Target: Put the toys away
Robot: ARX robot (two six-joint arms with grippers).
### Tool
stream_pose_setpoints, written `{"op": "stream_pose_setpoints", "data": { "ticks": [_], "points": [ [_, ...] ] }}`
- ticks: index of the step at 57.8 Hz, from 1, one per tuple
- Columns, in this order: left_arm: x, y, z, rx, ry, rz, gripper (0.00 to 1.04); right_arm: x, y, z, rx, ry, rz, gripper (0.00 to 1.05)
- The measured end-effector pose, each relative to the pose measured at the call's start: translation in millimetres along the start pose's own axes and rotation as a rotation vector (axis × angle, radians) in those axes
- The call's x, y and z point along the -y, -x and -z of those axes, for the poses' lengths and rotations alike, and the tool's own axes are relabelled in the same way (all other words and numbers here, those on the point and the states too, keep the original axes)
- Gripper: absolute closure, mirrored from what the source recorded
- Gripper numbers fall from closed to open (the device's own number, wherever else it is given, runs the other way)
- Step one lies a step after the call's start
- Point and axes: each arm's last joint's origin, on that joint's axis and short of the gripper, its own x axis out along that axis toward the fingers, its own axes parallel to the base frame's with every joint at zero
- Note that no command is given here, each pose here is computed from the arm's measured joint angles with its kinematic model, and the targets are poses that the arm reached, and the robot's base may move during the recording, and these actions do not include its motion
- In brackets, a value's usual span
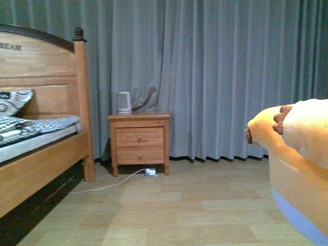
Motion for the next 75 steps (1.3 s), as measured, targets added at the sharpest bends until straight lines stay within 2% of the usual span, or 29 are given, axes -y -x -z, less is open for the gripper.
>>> {"op": "stream_pose_setpoints", "data": {
  "ticks": [75],
  "points": [
    [-0.1,0.0,-0.1,0.001,0.000,-0.003,0.06,-0.4,0.0,0.0,-0.001,0.000,-0.009,0.96]
  ]
}}
